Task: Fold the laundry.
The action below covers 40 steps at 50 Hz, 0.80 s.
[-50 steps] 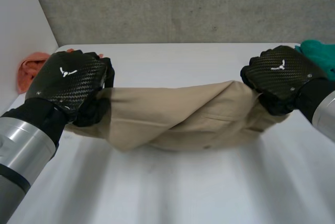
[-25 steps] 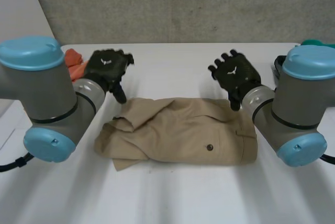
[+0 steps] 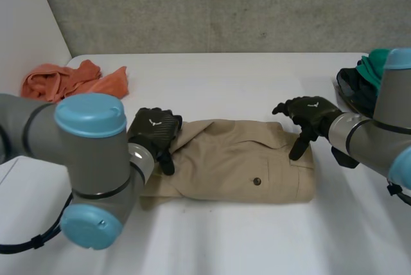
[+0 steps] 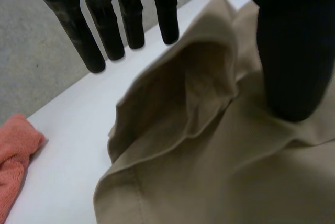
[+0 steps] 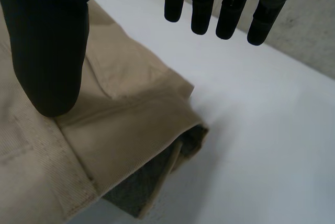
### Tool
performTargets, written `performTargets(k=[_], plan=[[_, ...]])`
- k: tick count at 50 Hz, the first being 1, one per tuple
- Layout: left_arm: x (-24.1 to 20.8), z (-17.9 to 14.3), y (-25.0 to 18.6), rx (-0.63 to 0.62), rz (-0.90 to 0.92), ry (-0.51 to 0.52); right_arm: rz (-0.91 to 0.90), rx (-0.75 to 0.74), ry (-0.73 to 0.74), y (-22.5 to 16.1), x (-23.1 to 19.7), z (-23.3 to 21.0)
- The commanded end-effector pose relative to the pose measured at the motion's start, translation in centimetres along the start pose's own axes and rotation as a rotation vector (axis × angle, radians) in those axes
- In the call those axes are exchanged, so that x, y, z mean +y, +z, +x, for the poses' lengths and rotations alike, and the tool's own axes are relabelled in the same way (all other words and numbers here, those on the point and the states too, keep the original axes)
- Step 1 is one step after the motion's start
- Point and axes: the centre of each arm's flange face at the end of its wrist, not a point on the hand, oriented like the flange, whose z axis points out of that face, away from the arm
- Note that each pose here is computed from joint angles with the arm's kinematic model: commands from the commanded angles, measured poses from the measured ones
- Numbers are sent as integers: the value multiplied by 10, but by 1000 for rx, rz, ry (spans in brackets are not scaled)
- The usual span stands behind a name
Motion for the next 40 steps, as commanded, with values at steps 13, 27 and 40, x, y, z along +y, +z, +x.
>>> performTargets(k=[13, 27, 40], plan=[[-12, -33, 28, -120, 89, 95, -52, -14, 10, 35, 15, 2], [-33, -34, -13, -77, 69, 100, -54, -34, 3, 35, 12, 1], [-35, -39, -7, -80, 67, 94, -65, -30, 7, 37, 16, 0]])
